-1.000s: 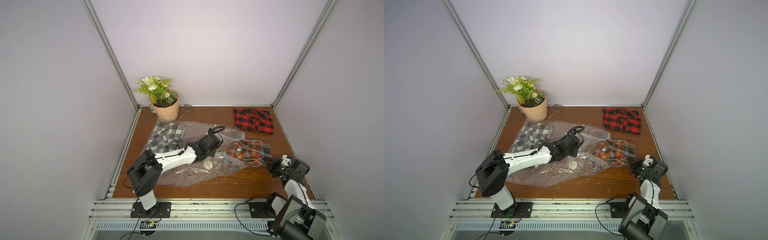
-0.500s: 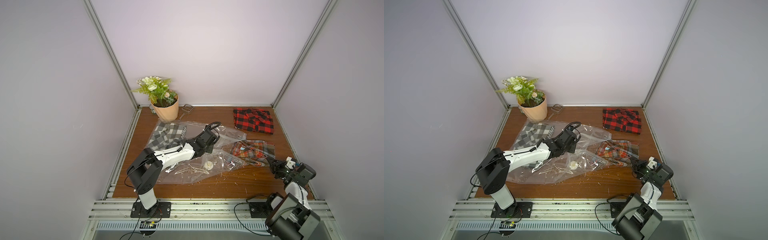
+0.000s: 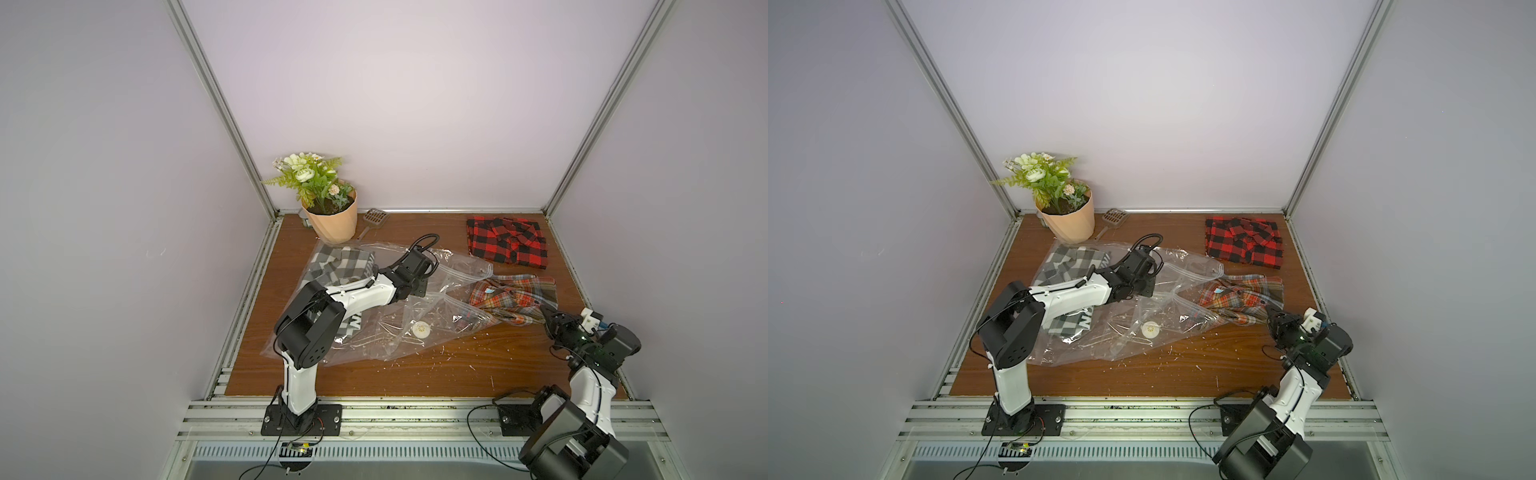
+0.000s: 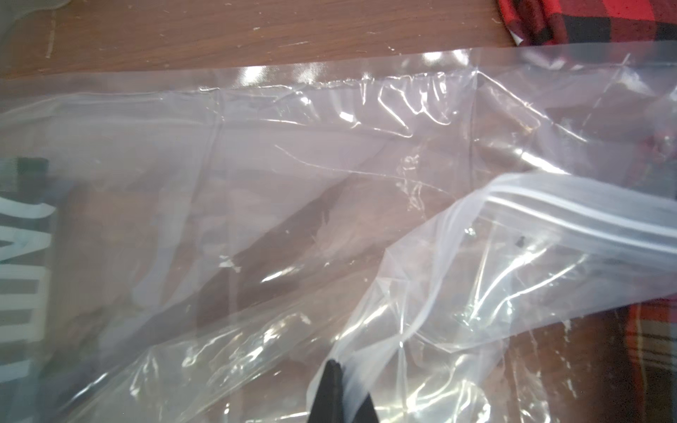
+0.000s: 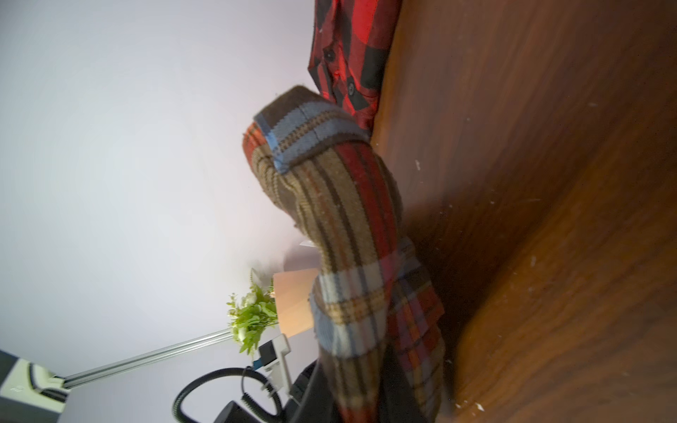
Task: Take the shirt out of the vacuum bag
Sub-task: Take out the shirt from the vacuum bag.
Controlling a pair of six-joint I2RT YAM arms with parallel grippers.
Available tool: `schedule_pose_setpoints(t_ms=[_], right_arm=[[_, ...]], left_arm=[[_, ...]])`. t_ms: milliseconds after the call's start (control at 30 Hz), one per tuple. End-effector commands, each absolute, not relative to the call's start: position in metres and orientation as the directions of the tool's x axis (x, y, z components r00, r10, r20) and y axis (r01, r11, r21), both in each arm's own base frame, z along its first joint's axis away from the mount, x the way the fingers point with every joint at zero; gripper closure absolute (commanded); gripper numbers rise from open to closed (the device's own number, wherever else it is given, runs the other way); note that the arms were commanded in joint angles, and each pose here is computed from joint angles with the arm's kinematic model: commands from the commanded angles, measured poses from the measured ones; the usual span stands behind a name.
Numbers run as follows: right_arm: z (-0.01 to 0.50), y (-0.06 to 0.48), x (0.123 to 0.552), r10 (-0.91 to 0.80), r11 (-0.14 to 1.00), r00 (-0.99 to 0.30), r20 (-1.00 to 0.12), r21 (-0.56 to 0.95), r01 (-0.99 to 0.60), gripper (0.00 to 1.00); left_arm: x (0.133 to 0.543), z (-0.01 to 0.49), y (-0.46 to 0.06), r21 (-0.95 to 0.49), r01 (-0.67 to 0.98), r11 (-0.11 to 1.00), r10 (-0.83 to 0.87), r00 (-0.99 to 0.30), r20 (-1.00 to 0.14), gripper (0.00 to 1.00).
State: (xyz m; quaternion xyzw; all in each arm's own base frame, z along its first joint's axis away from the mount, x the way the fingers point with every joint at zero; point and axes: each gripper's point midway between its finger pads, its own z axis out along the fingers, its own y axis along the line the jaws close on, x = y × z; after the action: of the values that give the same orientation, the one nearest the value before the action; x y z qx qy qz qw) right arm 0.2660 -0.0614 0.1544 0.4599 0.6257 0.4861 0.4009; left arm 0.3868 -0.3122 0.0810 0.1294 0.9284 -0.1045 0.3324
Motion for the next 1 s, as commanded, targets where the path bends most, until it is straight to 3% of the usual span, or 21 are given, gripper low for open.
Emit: schedule_pose_setpoints(t_ms=[0,133,367,700,967], right_arm=[[0.234,-0.058,0.28,0.944,0.17,-0.279,-0.179,0.984,-0.056,1.0],[0.292,-0.051,0.283,0.929,0.174,-0.295,-0.222,0.968,-0.182,1.0],[0.335,-0.057,0.279,0.95,0.166,-0.216,-0.227,0.949,-0.267,1.0],[0.355,-0.058,0.271,0.963,0.089,-0.203,-0.18,0.917,-0.389,1.0],[0.327,-0.072,0.276,0.97,0.117,-0.164,-0.178,0.938,-0.327,1.0]], left_arm=[[0.395,0.074,-0.321,-0.142,0.335,0.932,0.171,-0.749,-0.639,1.0],[0.392,0.061,-0.326,-0.141,0.34,0.93,0.182,-0.758,-0.627,1.0],[0.386,0.045,-0.318,-0.128,0.335,0.934,0.192,-0.769,-0.61,1.0],[0.368,0.016,-0.304,-0.116,0.321,0.94,0.202,-0.798,-0.568,1.0],[0.37,0.013,-0.247,-0.046,0.212,0.976,0.152,-0.82,-0.552,1.0]])
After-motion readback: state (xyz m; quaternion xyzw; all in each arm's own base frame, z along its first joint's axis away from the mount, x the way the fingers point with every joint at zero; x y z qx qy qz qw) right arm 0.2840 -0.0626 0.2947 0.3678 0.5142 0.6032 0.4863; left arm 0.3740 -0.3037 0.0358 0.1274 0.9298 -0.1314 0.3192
